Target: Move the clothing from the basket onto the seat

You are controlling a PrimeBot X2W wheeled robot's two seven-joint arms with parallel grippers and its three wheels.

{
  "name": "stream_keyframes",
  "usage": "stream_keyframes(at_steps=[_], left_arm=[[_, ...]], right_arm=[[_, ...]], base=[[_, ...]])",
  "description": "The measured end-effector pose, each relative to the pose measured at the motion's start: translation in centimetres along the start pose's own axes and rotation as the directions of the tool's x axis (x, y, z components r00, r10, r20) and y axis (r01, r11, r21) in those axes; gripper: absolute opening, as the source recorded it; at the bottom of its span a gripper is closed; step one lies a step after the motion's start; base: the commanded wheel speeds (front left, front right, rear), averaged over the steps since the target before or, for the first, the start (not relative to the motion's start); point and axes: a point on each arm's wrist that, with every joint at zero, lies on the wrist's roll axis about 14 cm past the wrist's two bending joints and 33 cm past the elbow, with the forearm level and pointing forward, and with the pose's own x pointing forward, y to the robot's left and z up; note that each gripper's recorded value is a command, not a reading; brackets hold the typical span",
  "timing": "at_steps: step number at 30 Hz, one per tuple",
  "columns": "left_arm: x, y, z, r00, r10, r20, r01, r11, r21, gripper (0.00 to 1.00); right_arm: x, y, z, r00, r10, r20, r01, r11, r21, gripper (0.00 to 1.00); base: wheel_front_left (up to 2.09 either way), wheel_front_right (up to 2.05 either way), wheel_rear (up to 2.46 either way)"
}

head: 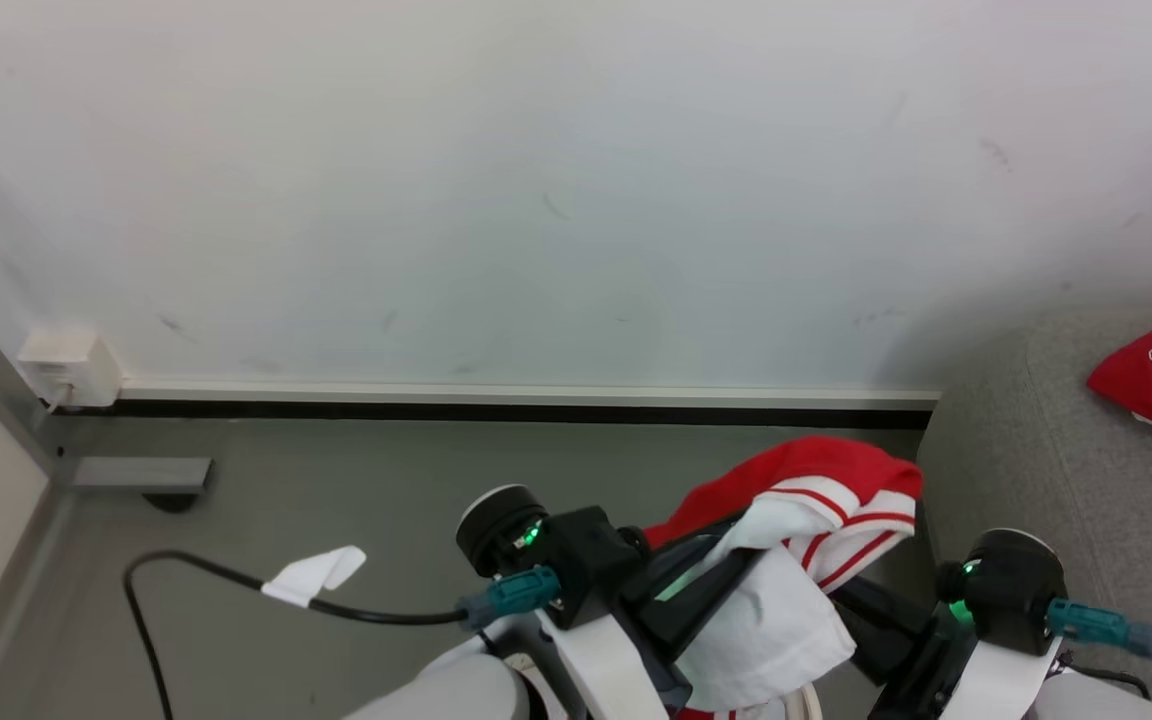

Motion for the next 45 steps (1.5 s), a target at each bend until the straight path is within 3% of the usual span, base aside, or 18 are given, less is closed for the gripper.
stream_keyframes(at_steps=[2,3,6,16,21,25,34,40,45], left_arm=[[0.2,0.4,-0.5,1.0,0.01,-0.009,-0.01,1.0,-0.006,0.0],[0.2,0.6,-0.8,1.0,0.012,-0.013,-0.012,1.0,-0.007,0.19],[0.7,1.3,-1.8,0.999,0.02,-0.028,-0.02,1.0,-0.011,1.0],[4.0,1.3,-4.7,0.997,-0.053,-0.058,0.05,0.997,-0.053,1.0],[6.5,0.6,-6.6,0.99,-0.124,-0.07,0.119,0.99,-0.076,1.0],[8.6,-0.5,-8.1,0.978,-0.195,-0.068,0.188,0.977,-0.104,1.0],[12.8,-0.7,-12.1,0.959,-0.279,-0.05,0.268,0.95,-0.163,1.0],[14.4,0.9,-15.3,0.96,-0.275,-0.045,0.26,0.942,-0.21,1.0],[14.6,3.0,-18.5,0.968,-0.241,-0.065,0.219,0.946,-0.239,1.0]], right_arm=[[-0.1,-0.9,0.2,1.0,-0.028,0.01,0.028,0.999,0.017,0.0],[-0.1,-1.4,0.3,0.999,-0.045,0.015,0.045,0.999,0.025,0.0],[-0.4,-3.1,1.0,0.994,-0.096,0.046,0.095,0.995,0.036,0.0],[-4.3,-9.2,3.1,0.941,-0.311,0.133,0.308,0.95,0.045,0.0],[-7.1,-12.1,3.7,0.886,-0.432,0.167,0.43,0.901,0.05,0.0],[-9.3,-14.5,3.6,0.826,-0.533,0.184,0.532,0.845,0.061,0.0],[-13.9,-21.3,1.6,0.649,-0.743,0.165,0.744,0.665,0.069,0.0],[-16.8,-29.3,4.0,0.516,-0.828,0.219,0.85,0.527,-0.009,0.0],[-19.7,-36.3,8.8,0.398,-0.863,0.312,0.916,0.393,-0.081,0.0]], base=[[0.0,0.0,0.0],[0.0,0.0,0.0],[0.0,0.0,0.0],[0.0,0.0,0.0],[0.0,0.0,0.0],[0.0,0.0,0.0],[0.0,0.0,0.0],[0.0,0.0,0.0],[0.0,0.0,0.0]])
